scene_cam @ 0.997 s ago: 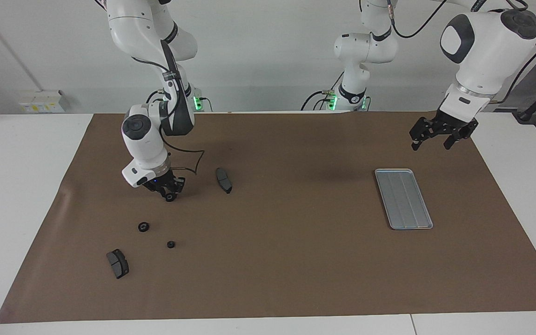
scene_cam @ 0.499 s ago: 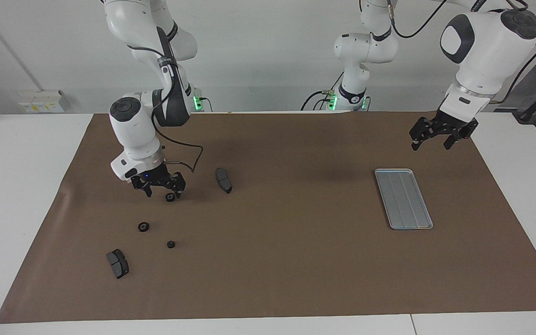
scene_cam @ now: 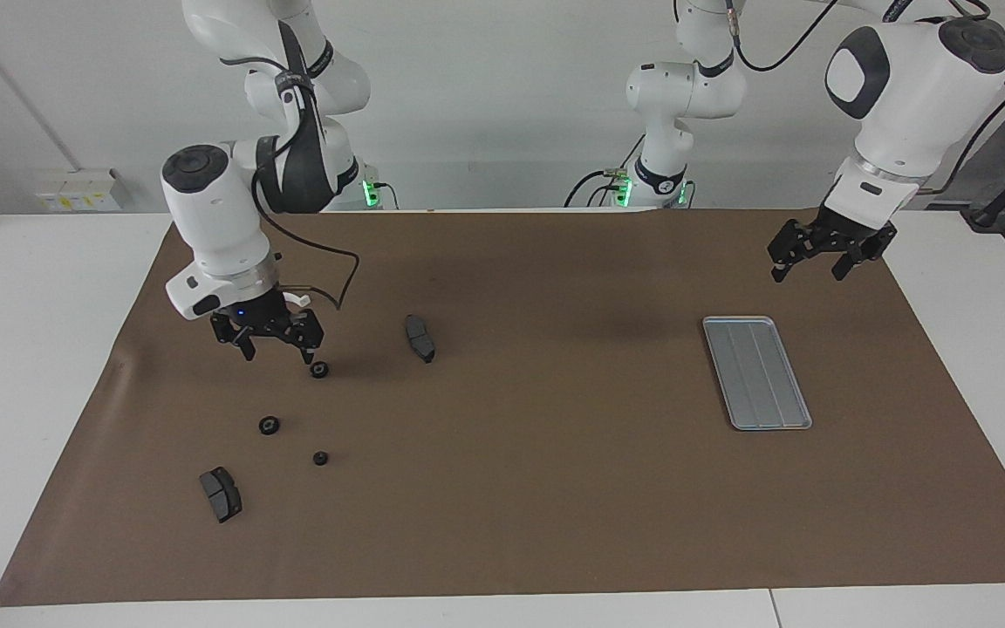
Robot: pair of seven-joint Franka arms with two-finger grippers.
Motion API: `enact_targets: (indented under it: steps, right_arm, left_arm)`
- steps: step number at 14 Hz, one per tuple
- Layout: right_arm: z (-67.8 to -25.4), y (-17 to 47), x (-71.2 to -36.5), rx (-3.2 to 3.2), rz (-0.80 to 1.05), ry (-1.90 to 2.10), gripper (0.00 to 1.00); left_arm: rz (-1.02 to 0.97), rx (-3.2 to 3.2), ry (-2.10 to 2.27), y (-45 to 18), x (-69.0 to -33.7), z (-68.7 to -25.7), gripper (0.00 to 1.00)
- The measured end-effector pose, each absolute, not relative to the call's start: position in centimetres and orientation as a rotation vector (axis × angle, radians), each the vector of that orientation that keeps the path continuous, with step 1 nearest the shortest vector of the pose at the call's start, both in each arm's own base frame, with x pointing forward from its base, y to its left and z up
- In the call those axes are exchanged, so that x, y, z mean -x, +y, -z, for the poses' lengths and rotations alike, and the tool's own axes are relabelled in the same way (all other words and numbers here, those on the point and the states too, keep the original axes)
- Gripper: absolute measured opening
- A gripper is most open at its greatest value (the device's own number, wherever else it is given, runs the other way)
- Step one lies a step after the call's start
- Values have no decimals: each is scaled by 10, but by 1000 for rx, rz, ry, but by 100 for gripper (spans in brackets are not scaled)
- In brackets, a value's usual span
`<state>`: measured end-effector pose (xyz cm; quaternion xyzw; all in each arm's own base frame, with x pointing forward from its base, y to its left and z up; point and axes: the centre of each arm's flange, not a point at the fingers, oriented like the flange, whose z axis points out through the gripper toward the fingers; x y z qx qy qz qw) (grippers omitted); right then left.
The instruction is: Place bearing gear from tray to pile
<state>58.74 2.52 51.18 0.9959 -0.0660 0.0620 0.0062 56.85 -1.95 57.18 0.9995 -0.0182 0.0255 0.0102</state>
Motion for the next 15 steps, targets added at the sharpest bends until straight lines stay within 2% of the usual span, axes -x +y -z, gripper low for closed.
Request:
enact_targets:
  steps: [7, 15]
  right_arm:
    - [-621, 6, -540, -3109, -25, -240, 100]
    - [-621, 6, -533, -3111, -2, -164, 100]
  left_arm:
    - [-80, -3120, -57, -20, -568, -572, 100]
    - [-80, -3120, -57, -19, -568, -572, 100]
